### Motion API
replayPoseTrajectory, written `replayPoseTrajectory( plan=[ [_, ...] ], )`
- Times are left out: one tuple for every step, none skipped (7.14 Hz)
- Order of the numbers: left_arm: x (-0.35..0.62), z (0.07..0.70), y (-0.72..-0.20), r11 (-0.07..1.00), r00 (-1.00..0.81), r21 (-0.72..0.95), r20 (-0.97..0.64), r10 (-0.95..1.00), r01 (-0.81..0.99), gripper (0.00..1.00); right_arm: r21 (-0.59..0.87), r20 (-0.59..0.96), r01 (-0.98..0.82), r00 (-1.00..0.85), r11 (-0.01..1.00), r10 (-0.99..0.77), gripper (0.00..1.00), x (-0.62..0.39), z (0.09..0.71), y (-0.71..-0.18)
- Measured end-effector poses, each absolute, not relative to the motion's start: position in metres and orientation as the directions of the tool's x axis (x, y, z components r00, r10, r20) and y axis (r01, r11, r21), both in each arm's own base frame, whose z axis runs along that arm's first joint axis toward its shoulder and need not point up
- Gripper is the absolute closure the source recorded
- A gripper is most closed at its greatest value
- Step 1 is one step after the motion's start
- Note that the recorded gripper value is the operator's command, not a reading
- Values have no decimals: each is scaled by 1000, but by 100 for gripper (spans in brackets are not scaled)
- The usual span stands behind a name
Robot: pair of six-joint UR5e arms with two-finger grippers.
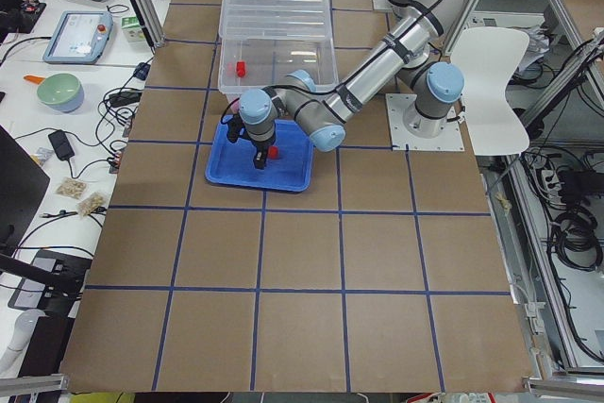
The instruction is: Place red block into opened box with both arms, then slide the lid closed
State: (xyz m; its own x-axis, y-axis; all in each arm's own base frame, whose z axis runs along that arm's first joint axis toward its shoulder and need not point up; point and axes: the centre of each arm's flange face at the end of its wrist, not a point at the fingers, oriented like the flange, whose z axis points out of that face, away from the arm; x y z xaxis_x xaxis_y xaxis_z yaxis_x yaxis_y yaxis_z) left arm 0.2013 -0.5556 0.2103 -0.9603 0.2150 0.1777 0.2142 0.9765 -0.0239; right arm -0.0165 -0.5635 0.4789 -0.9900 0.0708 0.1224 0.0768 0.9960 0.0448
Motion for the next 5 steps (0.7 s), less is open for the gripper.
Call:
replayPoseTrajectory(
  plan=[
    [194,199,-557,974,-957,-24,181,225,224,11,54,123,76,-990,996,69,0,-16,479,-562],
    [188,190,-558,972,-955,-21,185,233,234,46,66,124,75,-990,995,66,0,-17,478,-560],
    [184,184,-559,971,-953,-15,190,236,238,71,72,125,74,-990,995,65,0,-17,478,-559],
    [183,180,-559,971,-952,-10,193,238,241,94,71,125,74,-990,995,65,0,-18,480,-557],
    [183,178,-559,970,-952,-7,193,239,243,100,65,125,74,-990,995,66,0,-18,484,-554]
  ],
)
